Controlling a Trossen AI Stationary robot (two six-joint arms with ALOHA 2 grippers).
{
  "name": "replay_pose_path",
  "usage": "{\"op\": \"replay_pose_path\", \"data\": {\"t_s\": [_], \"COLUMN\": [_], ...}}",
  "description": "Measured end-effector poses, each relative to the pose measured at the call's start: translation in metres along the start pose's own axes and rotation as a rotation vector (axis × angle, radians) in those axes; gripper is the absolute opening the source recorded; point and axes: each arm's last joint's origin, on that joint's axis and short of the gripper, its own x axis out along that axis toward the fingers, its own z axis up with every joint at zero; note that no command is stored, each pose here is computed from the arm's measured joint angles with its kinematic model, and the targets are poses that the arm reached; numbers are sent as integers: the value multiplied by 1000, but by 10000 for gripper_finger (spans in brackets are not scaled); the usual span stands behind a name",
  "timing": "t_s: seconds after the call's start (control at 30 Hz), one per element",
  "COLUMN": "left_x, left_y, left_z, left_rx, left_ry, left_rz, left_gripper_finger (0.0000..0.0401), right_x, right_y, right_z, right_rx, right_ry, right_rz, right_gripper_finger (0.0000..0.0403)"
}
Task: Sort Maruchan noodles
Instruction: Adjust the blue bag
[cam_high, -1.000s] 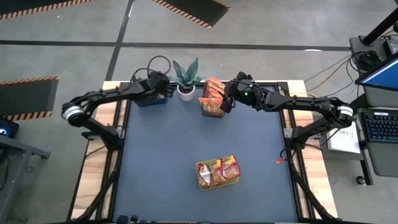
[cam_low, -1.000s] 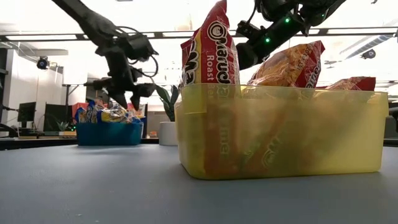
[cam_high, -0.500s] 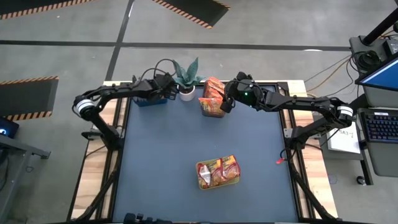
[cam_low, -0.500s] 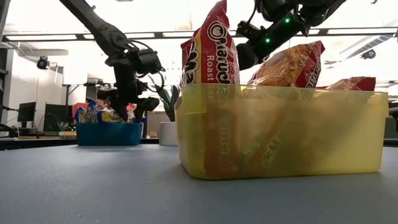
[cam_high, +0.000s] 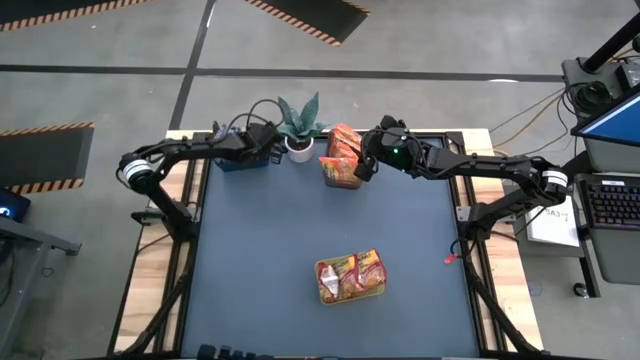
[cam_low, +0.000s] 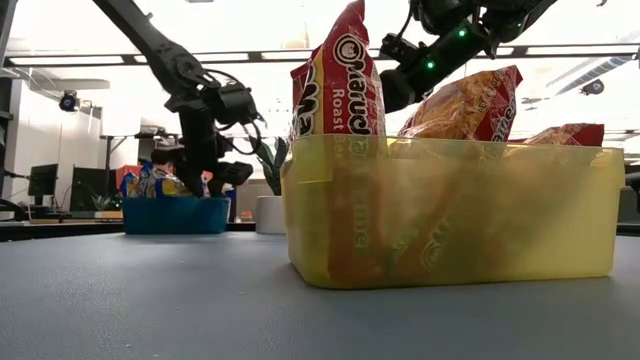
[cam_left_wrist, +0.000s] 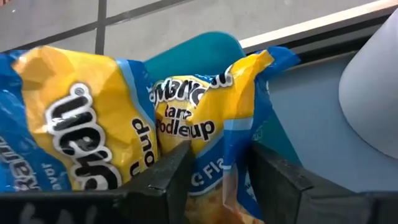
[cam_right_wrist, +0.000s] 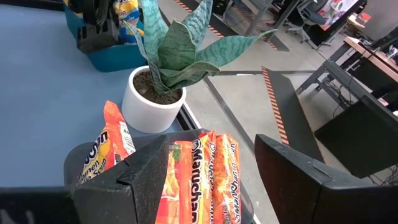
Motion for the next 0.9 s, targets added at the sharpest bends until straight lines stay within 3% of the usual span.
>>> {"op": "replay_pose_path", "data": {"t_s": [0.17, 0.37, 0.63, 0.9], "left_x": [4, 4, -11, -33], "left_y": [0, -1, 4, 29], "left_z": [-6, -7, 2, 18], "left_rx": [-8, -5, -20, -82], "left_ry": [-3, 22, -9, -77], "left_rz": [-19, -59, -107, -118], "left_gripper_finger": [103, 10, 0, 0], "right_x": [0, 0, 0, 0], "right_y": [0, 0, 0, 0], "right_z": [0, 0, 0, 0], "right_rx": [0, 0, -1, -4], "right_ry": [0, 0, 0, 0], "right_rz": [0, 0, 0, 0], "right_gripper_finger": [226, 226, 226, 226]}}
